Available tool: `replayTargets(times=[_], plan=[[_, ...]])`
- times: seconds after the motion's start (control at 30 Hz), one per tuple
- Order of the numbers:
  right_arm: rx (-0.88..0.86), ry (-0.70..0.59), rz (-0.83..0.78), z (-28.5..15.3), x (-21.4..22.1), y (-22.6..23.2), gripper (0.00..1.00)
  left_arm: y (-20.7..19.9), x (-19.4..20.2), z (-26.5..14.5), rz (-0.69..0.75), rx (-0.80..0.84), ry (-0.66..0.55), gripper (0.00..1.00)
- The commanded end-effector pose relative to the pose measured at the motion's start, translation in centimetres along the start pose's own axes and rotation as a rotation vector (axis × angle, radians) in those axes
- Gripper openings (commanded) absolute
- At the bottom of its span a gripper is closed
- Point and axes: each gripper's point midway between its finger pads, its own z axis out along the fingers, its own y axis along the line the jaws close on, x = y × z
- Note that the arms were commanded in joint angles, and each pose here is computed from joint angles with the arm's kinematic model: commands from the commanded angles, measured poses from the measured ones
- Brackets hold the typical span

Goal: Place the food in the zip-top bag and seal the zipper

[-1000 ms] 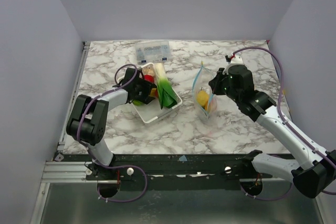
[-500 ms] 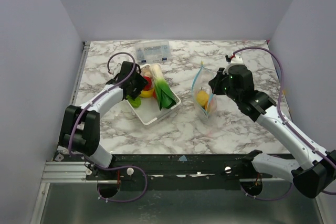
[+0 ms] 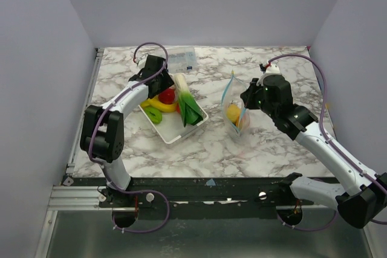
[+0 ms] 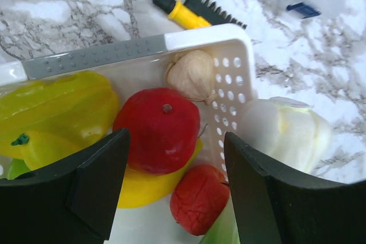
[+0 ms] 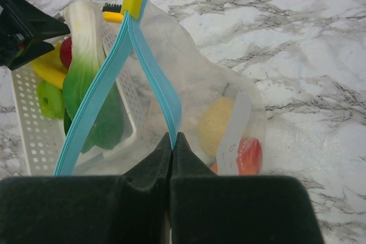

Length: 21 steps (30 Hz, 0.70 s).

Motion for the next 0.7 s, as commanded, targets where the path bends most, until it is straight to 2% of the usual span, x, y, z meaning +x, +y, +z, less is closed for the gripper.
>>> replayTargets(times=[0.0, 0.53, 0.67], plan=[[-0.008, -0.028, 0.002, -0.3, -0.6, 0.0, 0.01, 2.8, 2.0, 1.0, 0.009, -0.13, 0.069, 0.68], [-0.013, -0.02, 0.004, -0.1, -0.4, 0.1, 0.01, 3.3, 4.0, 2.9, 0.01, -0.175, 0.158, 0.69], [-0.012, -0.018, 0.006, 0.0, -0.3, 0.0, 0.01, 3.2, 3.7, 2.5, 0.006, -0.16, 0.148, 0.61]])
